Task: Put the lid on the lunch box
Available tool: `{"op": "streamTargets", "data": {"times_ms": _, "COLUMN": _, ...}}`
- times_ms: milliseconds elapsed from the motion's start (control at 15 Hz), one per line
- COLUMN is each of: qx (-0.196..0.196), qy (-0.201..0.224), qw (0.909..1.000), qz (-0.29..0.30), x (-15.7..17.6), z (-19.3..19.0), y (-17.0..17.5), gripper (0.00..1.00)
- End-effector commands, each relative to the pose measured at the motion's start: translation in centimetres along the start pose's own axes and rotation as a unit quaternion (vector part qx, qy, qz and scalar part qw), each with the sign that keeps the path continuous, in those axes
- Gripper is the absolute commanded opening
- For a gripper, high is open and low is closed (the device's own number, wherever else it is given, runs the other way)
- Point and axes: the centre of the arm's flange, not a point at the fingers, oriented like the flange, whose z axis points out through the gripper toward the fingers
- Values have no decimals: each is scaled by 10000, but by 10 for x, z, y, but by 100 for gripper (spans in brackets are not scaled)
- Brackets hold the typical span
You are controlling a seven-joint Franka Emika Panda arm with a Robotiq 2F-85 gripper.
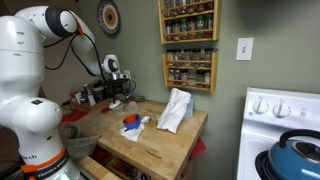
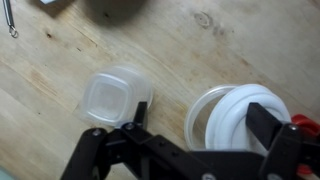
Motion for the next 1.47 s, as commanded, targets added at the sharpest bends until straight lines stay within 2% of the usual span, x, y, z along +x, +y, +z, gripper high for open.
{"op": "streamTargets", "data": {"times_ms": 0, "qx": -150, "qy": -83, "qw": 9998, "qz": 107, "x": -3, "z": 6, "y": 3, "gripper": 100}}
{"op": "streamTargets", "data": {"times_ms": 1400, "qx": -24, "qy": -227, "qw": 9969, "qz": 755, "x": 4, "z": 22, "y": 22, "gripper": 100}}
